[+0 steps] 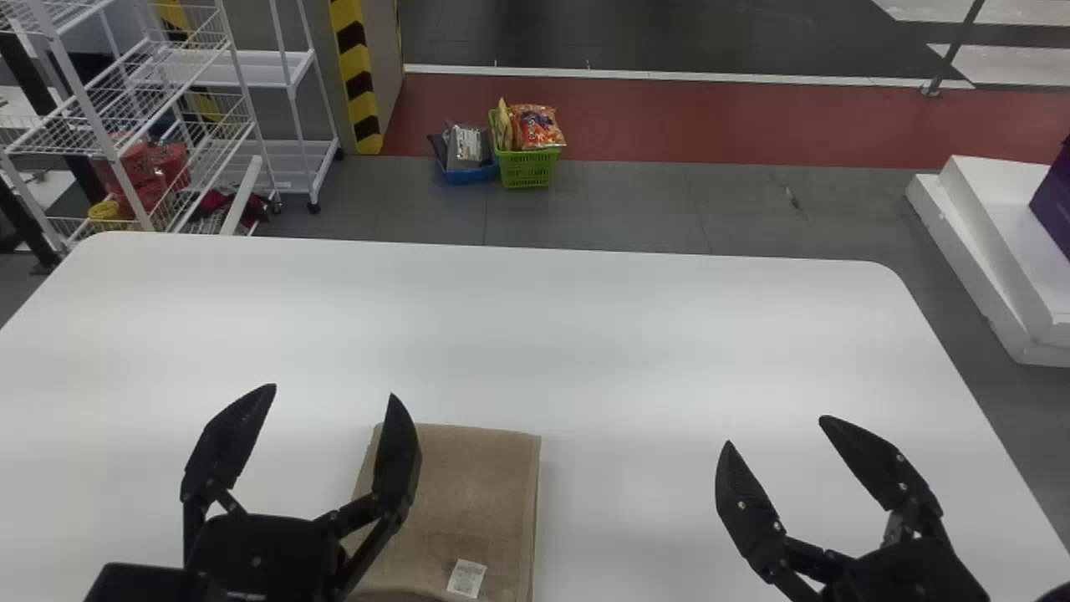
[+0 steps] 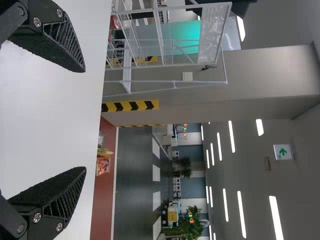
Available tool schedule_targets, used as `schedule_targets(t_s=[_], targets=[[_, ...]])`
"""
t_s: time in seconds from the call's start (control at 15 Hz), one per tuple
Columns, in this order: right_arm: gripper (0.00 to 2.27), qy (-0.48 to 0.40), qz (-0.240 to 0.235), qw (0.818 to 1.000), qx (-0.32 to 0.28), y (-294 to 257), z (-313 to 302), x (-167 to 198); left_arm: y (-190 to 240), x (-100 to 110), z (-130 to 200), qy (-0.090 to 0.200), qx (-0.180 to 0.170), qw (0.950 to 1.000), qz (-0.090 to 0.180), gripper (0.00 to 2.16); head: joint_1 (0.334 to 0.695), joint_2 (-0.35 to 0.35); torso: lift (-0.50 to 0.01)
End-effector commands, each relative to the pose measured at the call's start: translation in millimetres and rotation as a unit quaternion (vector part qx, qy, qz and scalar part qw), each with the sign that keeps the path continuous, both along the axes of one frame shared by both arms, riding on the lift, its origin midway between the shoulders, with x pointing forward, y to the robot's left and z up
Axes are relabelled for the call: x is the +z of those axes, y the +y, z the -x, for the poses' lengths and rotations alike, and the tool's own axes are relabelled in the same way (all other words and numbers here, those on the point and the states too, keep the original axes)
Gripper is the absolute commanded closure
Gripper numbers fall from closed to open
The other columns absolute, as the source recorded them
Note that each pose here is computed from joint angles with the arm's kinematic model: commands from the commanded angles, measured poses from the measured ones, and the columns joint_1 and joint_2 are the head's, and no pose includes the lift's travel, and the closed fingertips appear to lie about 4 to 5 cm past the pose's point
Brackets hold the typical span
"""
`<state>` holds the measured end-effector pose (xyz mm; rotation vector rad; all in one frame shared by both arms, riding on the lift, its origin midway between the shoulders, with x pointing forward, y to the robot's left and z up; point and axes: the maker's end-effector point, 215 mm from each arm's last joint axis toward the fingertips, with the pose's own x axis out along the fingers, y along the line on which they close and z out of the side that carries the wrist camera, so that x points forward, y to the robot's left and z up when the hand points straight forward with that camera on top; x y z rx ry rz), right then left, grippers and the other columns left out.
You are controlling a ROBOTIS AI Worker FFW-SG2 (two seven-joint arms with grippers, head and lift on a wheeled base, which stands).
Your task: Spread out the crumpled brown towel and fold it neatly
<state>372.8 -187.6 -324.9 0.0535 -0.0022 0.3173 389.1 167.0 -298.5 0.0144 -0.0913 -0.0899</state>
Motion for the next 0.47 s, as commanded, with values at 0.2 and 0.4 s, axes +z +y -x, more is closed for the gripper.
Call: schedule_targets(t_s=[0.2,0.4], targets=[[0.13,-0.003,-0.001,1.0,0.001,2.1,-0.4,2.0,-0.5,1.0,-1.0,-0.001,-0.001,1.0,0.0,0.09,0.695,-0.031,-0.126],[0.13,-0.004,-0.001,1.0,0.001,1.8,-1.0,2.5,0.2,0.1,-1.2,0.001,0.0,1.0,-0.001,0.09,0.695,-0.029,-0.126]])
